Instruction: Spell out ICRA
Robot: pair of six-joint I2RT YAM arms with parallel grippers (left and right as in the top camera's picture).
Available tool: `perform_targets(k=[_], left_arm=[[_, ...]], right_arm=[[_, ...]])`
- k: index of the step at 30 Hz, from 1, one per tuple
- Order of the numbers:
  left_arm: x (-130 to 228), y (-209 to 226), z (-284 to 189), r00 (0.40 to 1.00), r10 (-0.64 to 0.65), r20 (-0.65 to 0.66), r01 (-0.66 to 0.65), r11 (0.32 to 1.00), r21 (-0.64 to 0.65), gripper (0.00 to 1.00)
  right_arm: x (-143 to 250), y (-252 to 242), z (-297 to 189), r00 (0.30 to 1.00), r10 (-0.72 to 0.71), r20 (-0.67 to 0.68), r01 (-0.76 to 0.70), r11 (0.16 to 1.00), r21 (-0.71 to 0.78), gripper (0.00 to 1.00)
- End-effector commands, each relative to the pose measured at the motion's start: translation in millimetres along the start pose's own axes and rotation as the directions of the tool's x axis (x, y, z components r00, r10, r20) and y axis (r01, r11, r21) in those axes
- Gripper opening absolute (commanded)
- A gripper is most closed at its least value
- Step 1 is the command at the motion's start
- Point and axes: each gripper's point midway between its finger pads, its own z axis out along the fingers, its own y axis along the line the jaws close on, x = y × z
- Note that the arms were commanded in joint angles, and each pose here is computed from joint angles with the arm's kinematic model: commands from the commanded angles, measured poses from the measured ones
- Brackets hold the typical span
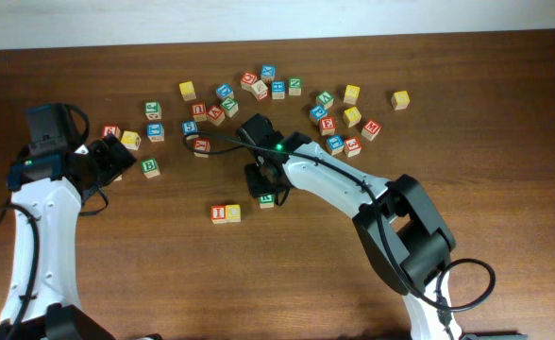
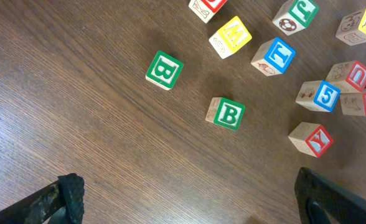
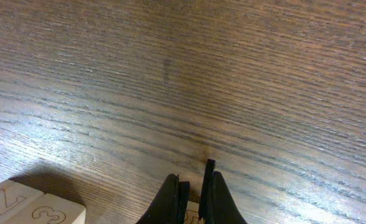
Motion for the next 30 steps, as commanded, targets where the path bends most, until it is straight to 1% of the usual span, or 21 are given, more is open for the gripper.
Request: perform_targets(k=[1,5,9,13,19,20,22,24,30], left_arm=[[-1,1,0,1.0,-0.007,-0.002,0.007,1.0,0.004,0.99],[-1,1,0,1.0,-0.007,-0.002,0.007,1.0,0.004,0.99],[-1,1,0,1.0,-0.007,-0.002,0.007,1.0,0.004,0.99],[-1,1,0,1.0,-0.007,-0.002,0.007,1.0,0.004,0.99],[-1,1,0,1.0,-0.007,-0.002,0.007,1.0,0.004,0.99],[-1,1,0,1.0,-0.007,-0.002,0.007,1.0,0.004,0.99],[-1,1,0,1.0,-0.008,-0.002,0.008,1.0,0.004,0.99],[-1,1,0,1.0,-0.007,-0.002,0.007,1.0,0.004,0.99],[-1,1,0,1.0,-0.007,-0.002,0.007,1.0,0.004,0.99]], right_arm=[[5,4,-4,1.0,0.006,-0.015,-0.006,1.0,-0.021,0.04],[10,9,-4,0.999,0.006,-0.041,-0.008,0.999,-0.053,0.04],[11,9,-4,0.999,0.007,-0.048,-0.009,0.999,-0.051,0.04],[17,17,-5,0.997,0.005,-0.081,-0.014,0.995,-0.102,0.04],[16,14,-5,0.997,0.007,-0.073,-0.013,0.996,-0.09,0.05],[15,14,-5,0.997,0.008,-0.073,-0.014,0.996,-0.09,0.06],[14,13,-5,0.998,0.01,-0.067,-0.015,0.996,-0.086,0.11],[6,6,-4,0.999,0.014,-0.031,-0.015,0.998,-0.054,0.11],[-19,-37,-7,0.996,0.035,0.082,-0.046,0.99,0.131,0.11]])
